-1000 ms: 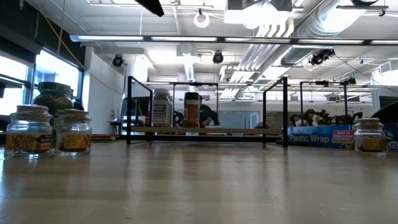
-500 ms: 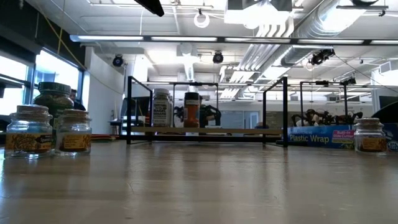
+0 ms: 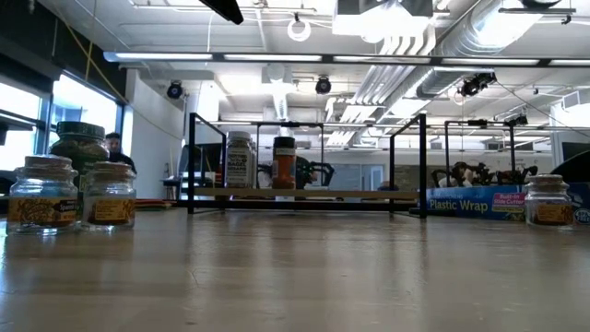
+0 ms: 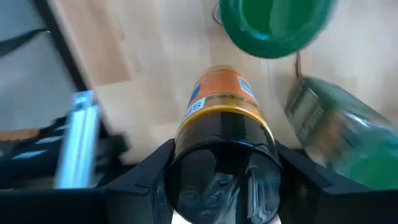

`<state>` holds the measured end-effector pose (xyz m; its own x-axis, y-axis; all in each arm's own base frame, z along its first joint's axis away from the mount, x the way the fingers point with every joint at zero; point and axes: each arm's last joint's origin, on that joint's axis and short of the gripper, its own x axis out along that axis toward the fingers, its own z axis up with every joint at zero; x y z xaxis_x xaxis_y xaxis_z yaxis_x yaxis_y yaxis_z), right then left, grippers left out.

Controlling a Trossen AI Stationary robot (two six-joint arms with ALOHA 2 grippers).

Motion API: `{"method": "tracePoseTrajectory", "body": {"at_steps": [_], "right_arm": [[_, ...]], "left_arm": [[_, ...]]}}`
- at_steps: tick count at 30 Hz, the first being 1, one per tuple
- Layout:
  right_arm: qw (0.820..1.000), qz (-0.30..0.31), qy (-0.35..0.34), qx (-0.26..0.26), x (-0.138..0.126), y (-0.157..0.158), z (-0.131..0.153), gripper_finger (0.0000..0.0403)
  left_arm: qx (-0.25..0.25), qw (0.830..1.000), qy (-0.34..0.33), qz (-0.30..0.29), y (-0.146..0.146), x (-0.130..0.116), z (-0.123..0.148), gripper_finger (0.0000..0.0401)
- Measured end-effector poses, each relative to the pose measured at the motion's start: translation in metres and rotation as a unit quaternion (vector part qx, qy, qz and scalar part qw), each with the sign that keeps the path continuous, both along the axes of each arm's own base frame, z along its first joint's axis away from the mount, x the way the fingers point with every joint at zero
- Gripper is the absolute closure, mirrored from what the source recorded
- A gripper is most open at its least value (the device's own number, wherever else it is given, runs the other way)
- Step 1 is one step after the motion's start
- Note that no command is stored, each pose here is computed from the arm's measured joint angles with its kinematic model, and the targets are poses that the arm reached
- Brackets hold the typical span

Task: Shelf spices
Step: Put the black seasoning bottle on the shelf aligned with the other black seasoning bottles

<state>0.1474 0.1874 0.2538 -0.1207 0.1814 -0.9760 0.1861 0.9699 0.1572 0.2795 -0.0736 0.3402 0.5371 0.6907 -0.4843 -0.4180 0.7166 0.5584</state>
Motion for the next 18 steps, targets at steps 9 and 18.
{"method": "tracePoseTrajectory", "body": {"at_steps": [9, 18], "right_arm": [[0.993, -0.103, -0.064, 0.008, 0.052, -0.054, 0.098, 0.0212], [0.991, 0.008, -0.110, -0.078, 0.181, -0.126, 0.048, 0.0212]], "left_arm": [[-0.006, 1.000, -0.009, -0.002, -0.005, -0.002, 0.000, 0.0139], [-0.034, 0.998, -0.003, 0.043, -0.015, -0.029, -0.005, 0.0139]]}}
